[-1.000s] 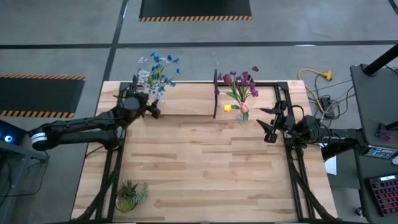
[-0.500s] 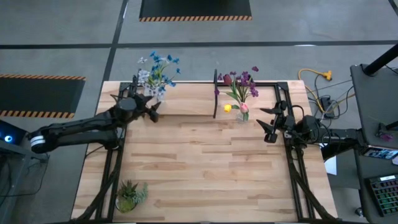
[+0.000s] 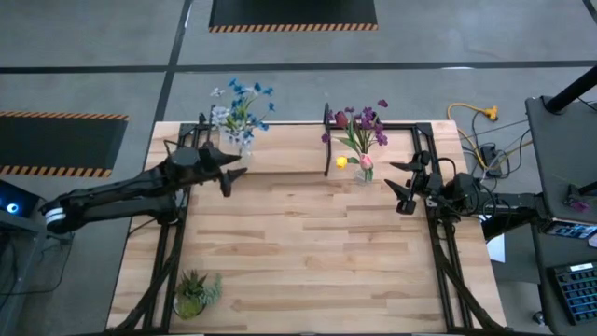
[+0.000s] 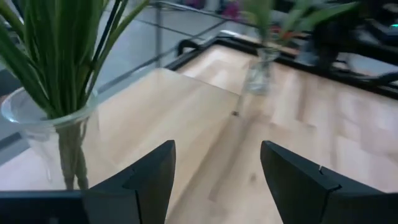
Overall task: Pick and place flowers into a vace then onto a shelf
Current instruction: Put the transparent vase on the shelf
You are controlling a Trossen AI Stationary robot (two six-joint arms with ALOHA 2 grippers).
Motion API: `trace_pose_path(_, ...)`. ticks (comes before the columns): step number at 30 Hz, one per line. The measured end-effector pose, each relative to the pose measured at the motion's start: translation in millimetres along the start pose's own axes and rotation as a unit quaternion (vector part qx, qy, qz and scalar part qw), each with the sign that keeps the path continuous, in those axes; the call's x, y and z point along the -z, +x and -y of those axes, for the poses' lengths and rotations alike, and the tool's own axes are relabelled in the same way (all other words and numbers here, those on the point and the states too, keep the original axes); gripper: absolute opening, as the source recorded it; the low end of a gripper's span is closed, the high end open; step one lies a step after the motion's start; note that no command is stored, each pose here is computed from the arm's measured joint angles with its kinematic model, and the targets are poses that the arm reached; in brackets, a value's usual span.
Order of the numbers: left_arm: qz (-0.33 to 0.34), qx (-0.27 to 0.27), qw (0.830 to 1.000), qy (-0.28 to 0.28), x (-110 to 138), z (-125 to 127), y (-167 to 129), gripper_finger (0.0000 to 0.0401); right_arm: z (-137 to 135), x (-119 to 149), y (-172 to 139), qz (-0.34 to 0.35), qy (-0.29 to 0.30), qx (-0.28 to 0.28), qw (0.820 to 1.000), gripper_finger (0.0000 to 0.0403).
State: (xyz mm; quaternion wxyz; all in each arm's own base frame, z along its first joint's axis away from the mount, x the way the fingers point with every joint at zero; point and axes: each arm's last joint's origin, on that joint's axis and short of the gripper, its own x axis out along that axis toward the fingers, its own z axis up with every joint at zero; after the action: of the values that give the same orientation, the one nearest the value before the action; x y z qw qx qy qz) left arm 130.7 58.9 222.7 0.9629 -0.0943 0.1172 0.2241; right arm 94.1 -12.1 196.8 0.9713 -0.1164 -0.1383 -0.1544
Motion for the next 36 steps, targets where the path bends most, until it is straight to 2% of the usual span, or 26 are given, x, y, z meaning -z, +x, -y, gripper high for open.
trace_pose_path(3, 0.002, 0.021, 1.0, 0.0, -0.9, 1.3, -1.8, 0.0219, 0.0, 0.0, 0.0, 0.0, 0.0, 0.0, 1.0, 0.0233)
trace_pose_path(14, 0.017, 0.027, 1.0, -0.002, -3.5, 1.8, -5.3, 0.0219, 0.0, 0.0, 0.0, 0.0, 0.0, 0.0, 1.0, 0.0233)
trace_pose_path(17, 0.031, 0.033, 0.999, -0.018, -6.5, 2.4, -5.1, 0.0219, 0.0, 0.0, 0.0, 0.0, 0.0, 0.0, 1.0, 0.0233)
trace_pose_path(25, 0.039, 0.09, 0.995, -0.028, -9.2, 6.0, -7.0, 0.0219, 0.0, 0.0, 0.0, 0.0, 0.0, 0.0, 1.0, 0.0233)
trace_pose_path(36, 0.068, 0.099, 0.992, -0.023, -13.9, 6.7, -16.4, 0.0219, 0.1, -0.1, 0.0, 0.001, 0.0, 0.0, 1.0, 0.0233)
